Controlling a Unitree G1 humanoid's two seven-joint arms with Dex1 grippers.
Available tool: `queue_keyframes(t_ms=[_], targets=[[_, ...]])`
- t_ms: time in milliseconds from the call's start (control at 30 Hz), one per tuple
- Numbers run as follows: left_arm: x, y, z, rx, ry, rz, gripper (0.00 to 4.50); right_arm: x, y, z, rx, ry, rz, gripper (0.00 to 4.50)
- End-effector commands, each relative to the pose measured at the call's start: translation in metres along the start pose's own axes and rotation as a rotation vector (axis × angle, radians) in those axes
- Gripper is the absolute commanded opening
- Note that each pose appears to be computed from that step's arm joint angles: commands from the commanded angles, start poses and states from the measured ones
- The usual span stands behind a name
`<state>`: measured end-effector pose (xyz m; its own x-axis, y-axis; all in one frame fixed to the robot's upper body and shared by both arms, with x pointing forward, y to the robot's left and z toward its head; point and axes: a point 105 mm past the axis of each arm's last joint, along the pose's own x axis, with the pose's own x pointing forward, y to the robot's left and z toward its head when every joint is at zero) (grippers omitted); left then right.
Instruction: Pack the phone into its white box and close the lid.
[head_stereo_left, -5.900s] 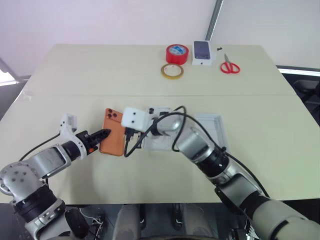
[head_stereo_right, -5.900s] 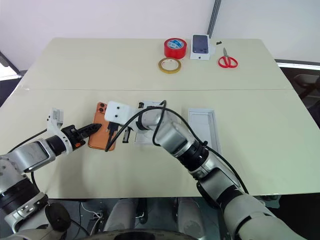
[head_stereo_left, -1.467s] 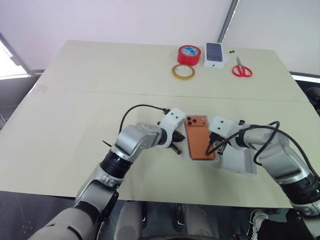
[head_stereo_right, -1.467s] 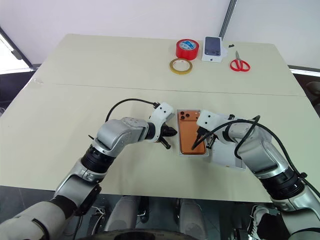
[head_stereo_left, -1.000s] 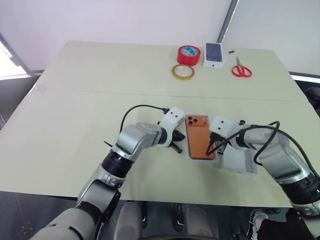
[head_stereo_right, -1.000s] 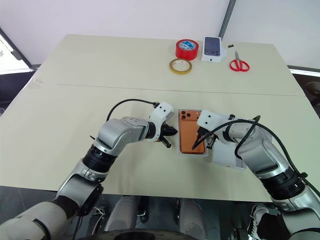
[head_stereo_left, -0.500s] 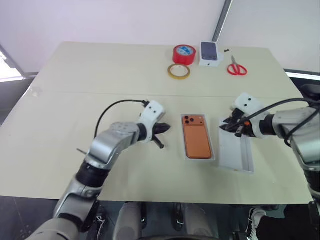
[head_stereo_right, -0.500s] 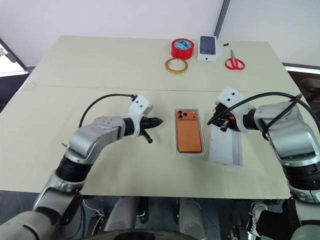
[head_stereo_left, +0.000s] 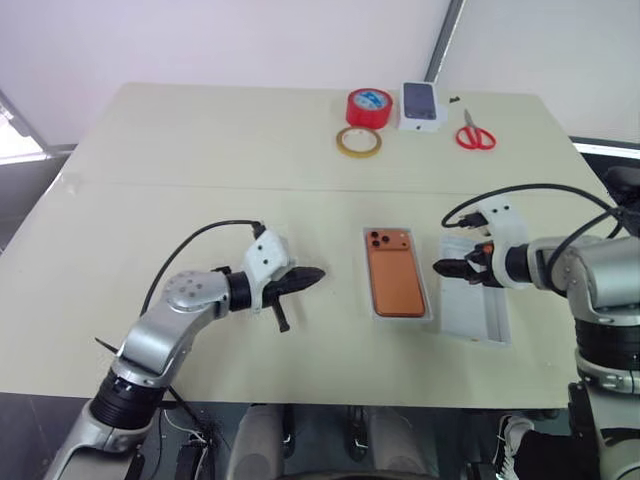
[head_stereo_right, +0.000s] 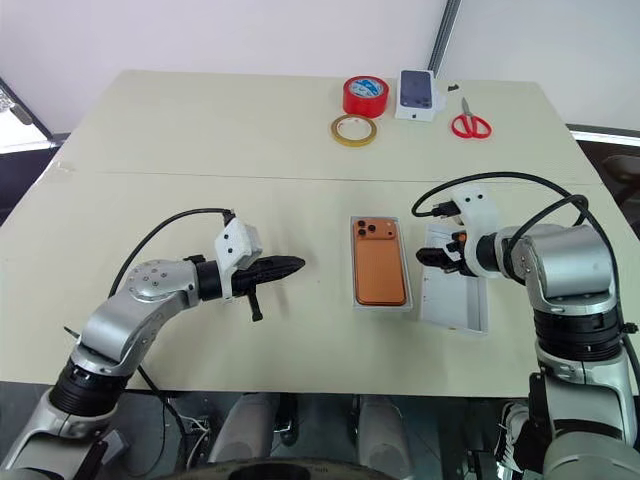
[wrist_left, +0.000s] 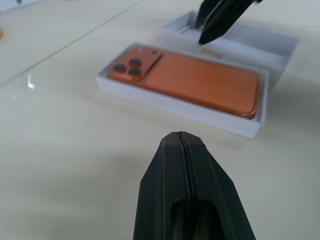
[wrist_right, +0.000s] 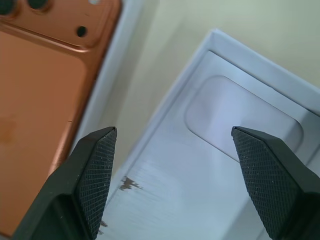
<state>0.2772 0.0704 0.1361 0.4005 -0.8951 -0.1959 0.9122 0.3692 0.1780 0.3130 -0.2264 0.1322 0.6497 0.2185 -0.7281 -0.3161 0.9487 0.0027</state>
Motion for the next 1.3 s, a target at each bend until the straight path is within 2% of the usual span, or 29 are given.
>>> queue_keyframes(t_ms=[33,133,233,433,567,667,767,833,933,1000,1067,1200,1300], targets=[[-0.005,-0.005,0.012,0.047,-0.054,-0.018,0.0,-0.003,0.004,-0.002,-0.029,-0.007,-0.014,3.83],[-0.007,-0.009,0.014,0.062,-0.071,-0.036,0.0,0.001,0.006,-0.008,-0.012,0.008,-0.011,3.83],[-0.01,-0.007,0.015,0.07,-0.076,-0.03,0.0,0.002,0.01,-0.012,-0.03,0.024,-0.018,3.08],[-0.011,0.0,0.012,0.071,-0.066,0.005,0.0,0.004,0.009,-0.011,0.001,0.023,-0.04,0.06],[-0.014,0.005,0.013,0.063,-0.076,0.032,0.0,-0.003,0.005,0.008,0.048,-0.04,-0.049,0.02],[-0.02,0.016,0.014,0.055,-0.089,0.091,0.0,-0.011,0.004,0.037,0.143,-0.142,0.0,0.02],[-0.029,0.034,0.016,0.043,-0.104,0.181,0.0,-0.028,0.019,0.08,0.23,-0.294,0.179,0.02],[-0.038,0.048,0.015,0.035,-0.104,0.252,0.0,-0.04,0.042,0.106,0.265,-0.379,0.357,0.02],[-0.046,0.06,0.013,0.035,-0.096,0.3,0.0,-0.048,0.081,0.125,0.291,-0.408,0.592,0.02],[-0.048,0.064,0.012,0.042,-0.089,0.315,0.0,-0.051,0.119,0.13,0.34,-0.416,0.755,0.02],[-0.048,0.066,0.012,0.044,-0.09,0.32,0.0,-0.049,0.146,0.128,0.439,-0.384,0.84,0.02],[-0.045,0.067,0.014,0.049,-0.097,0.319,0.0,-0.03,0.178,0.113,0.579,-0.32,0.839,0.02],[-0.04,0.064,0.015,0.053,-0.095,0.307,0.0,-0.012,0.184,0.089,0.658,-0.239,0.765,0.02]])
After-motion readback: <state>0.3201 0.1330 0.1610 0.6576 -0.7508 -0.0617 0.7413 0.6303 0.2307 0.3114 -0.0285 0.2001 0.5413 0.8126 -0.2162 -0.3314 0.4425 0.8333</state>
